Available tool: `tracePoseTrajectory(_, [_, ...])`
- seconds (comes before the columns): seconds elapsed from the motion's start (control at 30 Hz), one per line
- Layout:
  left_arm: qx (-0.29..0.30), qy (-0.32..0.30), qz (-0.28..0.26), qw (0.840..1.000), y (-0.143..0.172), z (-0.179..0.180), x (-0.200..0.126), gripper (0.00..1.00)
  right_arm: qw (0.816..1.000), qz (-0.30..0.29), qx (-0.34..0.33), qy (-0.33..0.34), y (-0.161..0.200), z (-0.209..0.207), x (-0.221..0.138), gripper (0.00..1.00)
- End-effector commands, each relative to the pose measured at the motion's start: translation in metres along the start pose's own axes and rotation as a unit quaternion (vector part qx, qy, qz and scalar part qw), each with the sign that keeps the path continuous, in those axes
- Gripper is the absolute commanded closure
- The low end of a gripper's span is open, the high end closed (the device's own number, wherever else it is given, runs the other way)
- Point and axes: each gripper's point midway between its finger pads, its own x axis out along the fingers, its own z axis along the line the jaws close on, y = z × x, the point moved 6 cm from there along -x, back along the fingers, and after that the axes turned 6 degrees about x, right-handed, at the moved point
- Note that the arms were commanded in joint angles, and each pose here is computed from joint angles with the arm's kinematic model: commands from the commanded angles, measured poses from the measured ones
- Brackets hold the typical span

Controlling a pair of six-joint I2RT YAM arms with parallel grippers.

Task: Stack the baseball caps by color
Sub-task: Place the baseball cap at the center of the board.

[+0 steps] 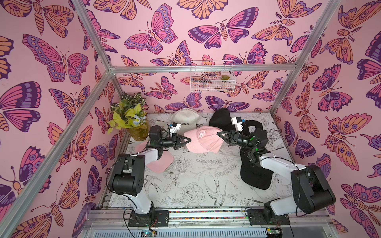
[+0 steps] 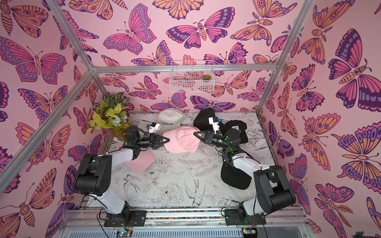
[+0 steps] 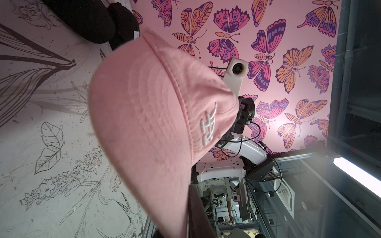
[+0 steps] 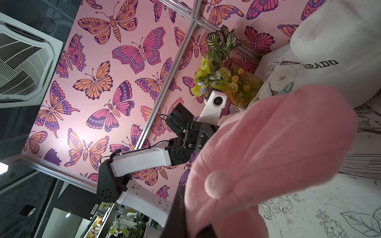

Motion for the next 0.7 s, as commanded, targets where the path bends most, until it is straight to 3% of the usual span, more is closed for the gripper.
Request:
tracePoseTrajectory(0.0, [-0.078, -0.085, -0.081, 0.990, -0.003, 0.049, -0.024, 0.69, 0.990, -0.039, -0.132, -0.038, -0.028, 0.049, -0.008, 1.00])
tracePoseTrajectory(0.1, [-0.064, -0.124, -0.084, 0.987, -0.003, 0.049, -0.027, 0.47, 0.988, -0.013, -0.152, 0.016, -0.025, 0.034, -0.006, 1.00])
tracePoseTrajectory(0.27, [-0.046, -0.208, -0.084, 0.973, -0.003, 0.050, -0.035, 0.33, 0.971, 0.044, -0.209, 0.107, -0.017, 0.015, -0.004, 1.00])
tracePoseTrajectory(0.4, [-0.021, -0.248, -0.090, 0.964, -0.009, 0.043, -0.040, 0.24, 0.946, 0.088, -0.286, 0.126, -0.009, 0.019, 0.000, 1.00])
tracePoseTrajectory(0.57, [0.051, -0.271, -0.102, 0.956, -0.022, 0.015, -0.045, 0.11, 0.887, 0.225, -0.382, 0.129, 0.029, 0.025, 0.008, 1.00])
tracePoseTrajectory(0.67, [0.099, -0.305, -0.091, 0.943, -0.024, -0.007, -0.051, 0.04, 0.830, 0.306, -0.448, 0.128, 0.055, 0.027, 0.011, 1.00])
